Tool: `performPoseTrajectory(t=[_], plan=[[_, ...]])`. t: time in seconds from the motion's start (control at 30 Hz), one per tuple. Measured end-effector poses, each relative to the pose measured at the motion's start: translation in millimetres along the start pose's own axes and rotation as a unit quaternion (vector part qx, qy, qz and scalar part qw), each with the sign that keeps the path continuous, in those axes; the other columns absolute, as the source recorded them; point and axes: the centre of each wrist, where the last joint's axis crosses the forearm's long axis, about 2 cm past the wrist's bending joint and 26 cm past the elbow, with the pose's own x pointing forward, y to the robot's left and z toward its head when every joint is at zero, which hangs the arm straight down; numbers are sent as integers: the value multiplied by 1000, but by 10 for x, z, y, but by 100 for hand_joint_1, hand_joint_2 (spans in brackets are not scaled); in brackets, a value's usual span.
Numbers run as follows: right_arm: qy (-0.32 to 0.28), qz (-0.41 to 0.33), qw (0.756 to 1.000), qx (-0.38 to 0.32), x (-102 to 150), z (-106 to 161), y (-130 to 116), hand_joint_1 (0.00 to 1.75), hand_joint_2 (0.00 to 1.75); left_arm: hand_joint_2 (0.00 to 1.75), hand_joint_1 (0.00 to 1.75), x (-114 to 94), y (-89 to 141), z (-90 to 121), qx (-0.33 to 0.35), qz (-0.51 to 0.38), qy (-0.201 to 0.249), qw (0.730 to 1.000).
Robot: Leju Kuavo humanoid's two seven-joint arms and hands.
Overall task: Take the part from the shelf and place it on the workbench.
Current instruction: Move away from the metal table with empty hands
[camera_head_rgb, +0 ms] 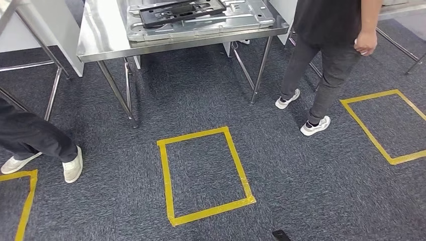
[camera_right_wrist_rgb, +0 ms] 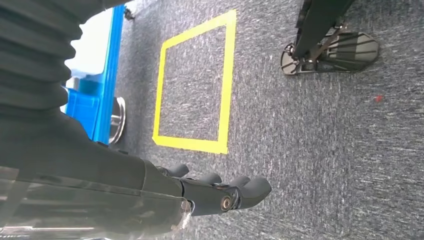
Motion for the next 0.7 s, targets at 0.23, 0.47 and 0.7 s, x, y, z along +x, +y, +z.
performPoseTrajectory(t=[0.23,0.47,0.7], plan=[[0,-9,1000,3,-1,0,0,0,0,0,0,-11,8,-2,1,0,0,1000],[-2,-9,1000,3,18,0,-12,0,0,0,0,-25,2,0,1,0,2,1000],[2,-10,1000,4,-25,-2,2,0,0,0,0,-27,10,-2,1,0,2,1000]])
